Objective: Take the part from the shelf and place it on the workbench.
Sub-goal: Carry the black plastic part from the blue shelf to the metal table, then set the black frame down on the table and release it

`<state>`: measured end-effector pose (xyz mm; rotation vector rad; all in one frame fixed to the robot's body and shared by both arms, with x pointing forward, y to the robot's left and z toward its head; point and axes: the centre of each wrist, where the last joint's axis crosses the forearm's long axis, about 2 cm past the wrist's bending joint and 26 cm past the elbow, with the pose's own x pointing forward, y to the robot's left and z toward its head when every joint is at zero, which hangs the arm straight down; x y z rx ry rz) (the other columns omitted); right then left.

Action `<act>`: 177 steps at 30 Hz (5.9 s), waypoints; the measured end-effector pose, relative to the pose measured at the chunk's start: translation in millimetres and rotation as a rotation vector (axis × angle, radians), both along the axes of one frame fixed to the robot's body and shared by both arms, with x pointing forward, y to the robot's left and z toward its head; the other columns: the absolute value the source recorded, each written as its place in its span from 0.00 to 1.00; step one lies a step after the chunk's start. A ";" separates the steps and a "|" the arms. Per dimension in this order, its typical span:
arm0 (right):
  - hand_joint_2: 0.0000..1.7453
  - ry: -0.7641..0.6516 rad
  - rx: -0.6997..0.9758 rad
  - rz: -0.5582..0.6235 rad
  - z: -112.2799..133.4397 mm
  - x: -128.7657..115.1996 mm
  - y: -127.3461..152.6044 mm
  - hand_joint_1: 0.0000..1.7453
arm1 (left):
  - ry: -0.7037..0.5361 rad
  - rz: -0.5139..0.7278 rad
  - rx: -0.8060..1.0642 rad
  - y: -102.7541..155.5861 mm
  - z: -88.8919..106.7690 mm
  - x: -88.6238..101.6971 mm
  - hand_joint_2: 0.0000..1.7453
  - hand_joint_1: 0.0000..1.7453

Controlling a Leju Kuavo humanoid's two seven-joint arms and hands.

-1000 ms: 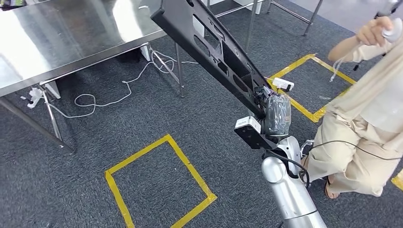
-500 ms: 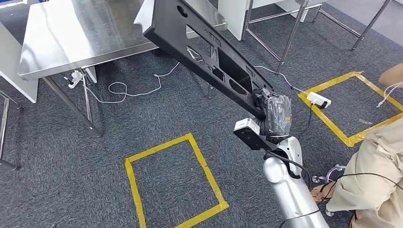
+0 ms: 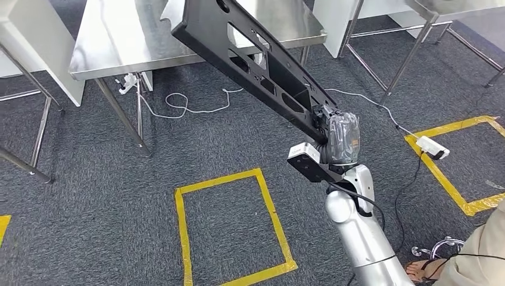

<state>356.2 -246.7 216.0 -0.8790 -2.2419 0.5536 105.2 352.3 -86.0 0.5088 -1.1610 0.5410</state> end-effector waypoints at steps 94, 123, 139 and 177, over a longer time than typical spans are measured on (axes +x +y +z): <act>1.00 0.009 -0.015 -0.065 -23.9 -26.7 -38.5 0.98 | 0.013 -0.150 -0.068 -19.7 -3.2 14.0 0.00 0.00; 1.00 0.005 -0.011 -0.086 -23.4 -26.7 -49.4 0.98 | 0.024 -0.189 -0.055 -19.7 -2.5 20.2 0.00 0.00; 1.00 -0.014 -0.007 -0.084 -18.6 -25.2 -46.1 0.98 | 0.026 -0.194 -0.048 -16.4 -1.6 24.6 0.00 0.00; 1.00 -0.016 0.008 -0.102 -16.2 -20.7 -47.1 0.98 | 0.035 -0.186 -0.052 -13.5 -2.7 21.5 0.00 0.00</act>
